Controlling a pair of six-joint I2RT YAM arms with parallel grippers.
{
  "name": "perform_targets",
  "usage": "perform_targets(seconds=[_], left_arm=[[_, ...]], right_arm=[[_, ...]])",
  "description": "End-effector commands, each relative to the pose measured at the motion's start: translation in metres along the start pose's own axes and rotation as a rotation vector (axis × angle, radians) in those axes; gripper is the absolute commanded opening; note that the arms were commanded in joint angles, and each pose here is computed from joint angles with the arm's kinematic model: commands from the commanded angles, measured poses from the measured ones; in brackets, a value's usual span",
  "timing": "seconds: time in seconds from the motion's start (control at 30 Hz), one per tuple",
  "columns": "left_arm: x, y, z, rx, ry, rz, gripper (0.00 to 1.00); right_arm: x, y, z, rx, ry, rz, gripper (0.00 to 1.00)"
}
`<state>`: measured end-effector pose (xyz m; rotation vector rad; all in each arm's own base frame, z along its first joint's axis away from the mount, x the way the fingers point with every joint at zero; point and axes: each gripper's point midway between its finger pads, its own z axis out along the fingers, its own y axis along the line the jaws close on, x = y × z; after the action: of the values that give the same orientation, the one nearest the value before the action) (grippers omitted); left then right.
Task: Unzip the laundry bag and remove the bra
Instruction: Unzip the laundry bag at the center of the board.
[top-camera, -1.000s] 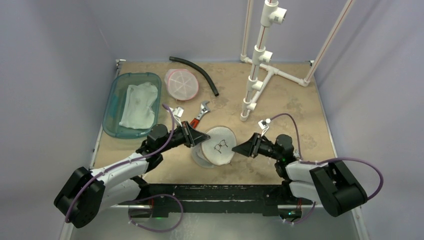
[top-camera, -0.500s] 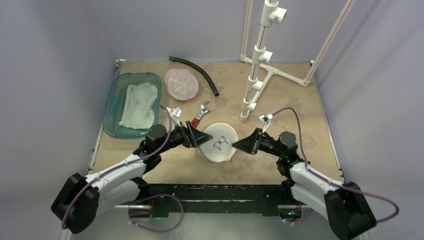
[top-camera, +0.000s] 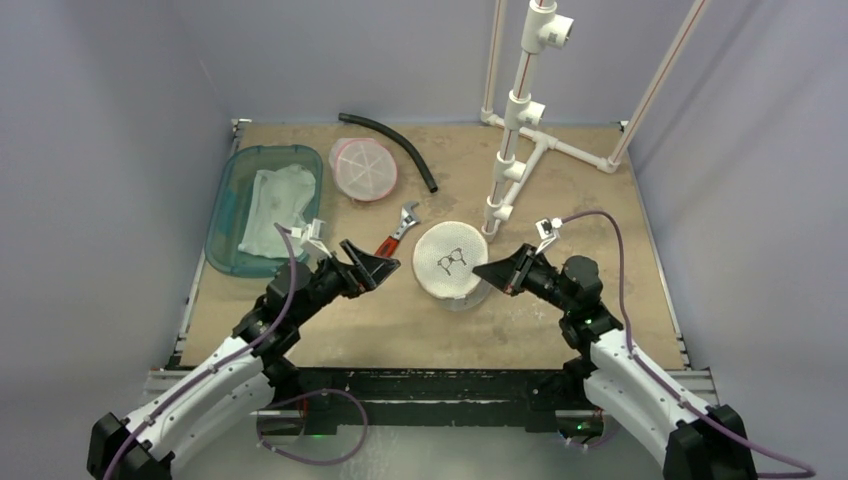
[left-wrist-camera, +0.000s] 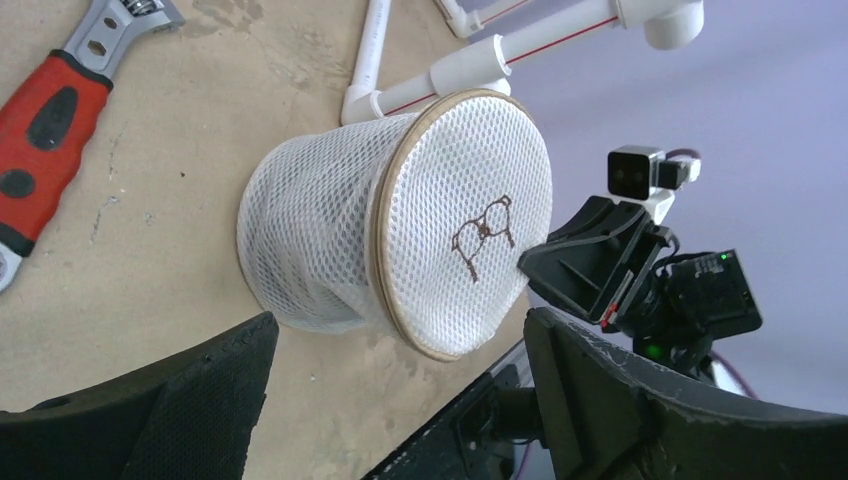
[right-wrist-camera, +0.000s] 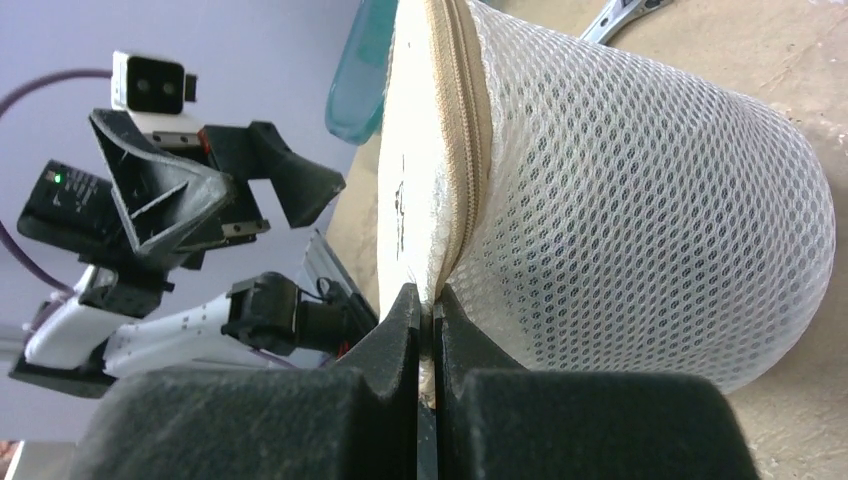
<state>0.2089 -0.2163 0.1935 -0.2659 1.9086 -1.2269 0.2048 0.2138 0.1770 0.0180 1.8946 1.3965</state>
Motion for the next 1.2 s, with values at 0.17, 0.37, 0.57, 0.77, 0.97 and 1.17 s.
perform_targets(seconds=[0.17,0.37,0.57,0.77,0.97,1.17], left_arm=[[0.034,0.006,0.016,-0.073,0.017,-0.15,0.91],[0.063,-0.017,0.036,-0.074,0.012,-0.154,0.83],[0.071,-0.024,0.061,-0.091,0.014,-0.136,0.68],[0.067,-0.036,0.076,-0.069,-0.007,-0.123,0.62],[0.083,-0.041,0.09,-0.045,0.048,-0.138,0.57],[0.096,-0.032,0.09,-0.056,0.087,-0.156,0.57]], right_arm=[[-0.017,-0.012,-0.001,0.07,-0.132,0.104,0.0],[-0.013,-0.023,-0.005,0.096,-0.167,0.161,0.0],[-0.011,-0.027,-0.004,0.119,-0.148,0.185,0.0],[-0.011,-0.022,-0.005,0.116,-0.139,0.181,0.0],[-0.012,-0.022,-0.005,0.122,-0.137,0.182,0.0],[-0.016,-0.02,-0.006,0.126,-0.151,0.177,0.0]])
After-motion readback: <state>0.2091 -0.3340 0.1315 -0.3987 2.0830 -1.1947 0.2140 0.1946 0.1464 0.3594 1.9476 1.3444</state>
